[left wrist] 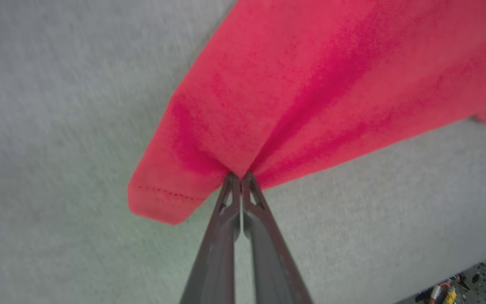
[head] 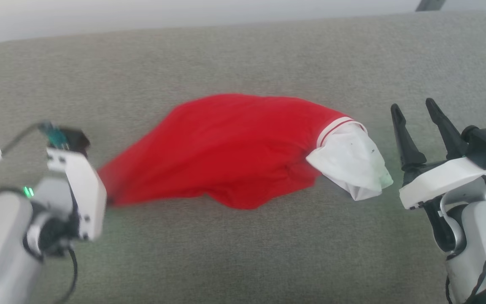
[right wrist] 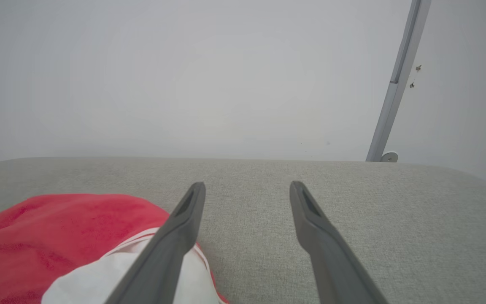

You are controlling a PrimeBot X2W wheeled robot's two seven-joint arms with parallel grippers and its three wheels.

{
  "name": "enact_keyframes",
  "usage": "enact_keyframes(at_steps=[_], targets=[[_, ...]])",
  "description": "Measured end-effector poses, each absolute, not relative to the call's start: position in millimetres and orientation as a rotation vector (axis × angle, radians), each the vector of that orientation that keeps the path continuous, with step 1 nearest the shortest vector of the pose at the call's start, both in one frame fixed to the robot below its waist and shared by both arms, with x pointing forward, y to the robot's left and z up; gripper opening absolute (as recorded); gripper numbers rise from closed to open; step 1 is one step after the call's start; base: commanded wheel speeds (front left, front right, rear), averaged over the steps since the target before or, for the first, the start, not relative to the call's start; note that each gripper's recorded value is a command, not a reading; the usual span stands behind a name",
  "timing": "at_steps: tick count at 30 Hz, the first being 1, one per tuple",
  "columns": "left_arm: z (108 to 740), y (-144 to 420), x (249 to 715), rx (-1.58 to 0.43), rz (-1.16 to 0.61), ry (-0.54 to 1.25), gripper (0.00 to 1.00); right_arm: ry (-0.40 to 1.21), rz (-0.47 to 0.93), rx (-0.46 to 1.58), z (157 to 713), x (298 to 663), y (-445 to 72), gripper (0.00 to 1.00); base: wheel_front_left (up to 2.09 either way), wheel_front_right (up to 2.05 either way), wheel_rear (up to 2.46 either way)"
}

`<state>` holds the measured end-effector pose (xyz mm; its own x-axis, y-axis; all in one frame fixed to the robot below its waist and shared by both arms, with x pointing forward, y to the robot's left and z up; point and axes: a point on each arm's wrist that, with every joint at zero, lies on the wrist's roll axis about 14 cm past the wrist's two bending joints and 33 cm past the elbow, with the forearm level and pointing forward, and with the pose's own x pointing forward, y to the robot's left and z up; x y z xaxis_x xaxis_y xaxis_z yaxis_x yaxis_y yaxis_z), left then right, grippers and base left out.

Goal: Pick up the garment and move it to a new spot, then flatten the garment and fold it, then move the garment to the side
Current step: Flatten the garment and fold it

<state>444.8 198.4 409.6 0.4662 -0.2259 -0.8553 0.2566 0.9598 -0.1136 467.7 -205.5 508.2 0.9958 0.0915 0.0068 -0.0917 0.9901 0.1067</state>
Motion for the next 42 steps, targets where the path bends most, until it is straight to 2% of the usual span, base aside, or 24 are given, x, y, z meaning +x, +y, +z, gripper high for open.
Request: enact_keyframes(at_steps=[9, 16, 18, 19, 24, 32, 37, 42], targets=[[383.8, 199.9, 357.9, -0.042, -0.275, 1.257, 0.0, -0.01, 0.123, 0.111, 515.0, 470.3, -193.9, 1.0, 0.0, 0.0, 0.0], [377.3, 197.9, 342.5, -0.054, -0.265, 1.291, 0.0, -0.013, 0.123, 0.115, 517.2, 468.1, -193.0, 1.0, 0.0, 0.0, 0.0], [379.3, 195.9, 346.4, -0.045, -0.275, 1.264, 0.76, -0.012, 0.121, 0.117, 517.6, 466.0, -193.9, 1.0, 0.0, 0.0, 0.0], [380.4, 195.1, 347.9, -0.041, -0.278, 1.256, 1.0, -0.012, 0.116, 0.12, 517.6, 464.7, -195.6, 1.0, 0.0, 0.0, 0.0], [394.5, 198.0, 361.2, -0.006, -0.267, 1.2, 1.0, -0.01, 0.098, 0.118, 517.4, 456.0, -202.9, 1.0, 0.0, 0.0, 0.0], [451.7, 189.0, 408.6, 0.053, -0.294, 1.017, 1.0, -0.026, 0.065, 0.119, 523.1, 441.5, -214.2, 1.0, 0.0, 0.0, 0.0], [491.9, 165.9, 446.2, 0.059, -0.342, 0.883, 1.0, -0.033, 0.046, 0.121, 526.0, 432.8, -221.2, 1.0, 0.0, 0.0, 0.0], [507.0, 138.4, 480.0, 0.094, -0.403, 0.822, 1.0, -0.042, 0.021, 0.119, 528.7, 426.9, -230.0, 1.0, 0.0, 0.0, 0.0]])
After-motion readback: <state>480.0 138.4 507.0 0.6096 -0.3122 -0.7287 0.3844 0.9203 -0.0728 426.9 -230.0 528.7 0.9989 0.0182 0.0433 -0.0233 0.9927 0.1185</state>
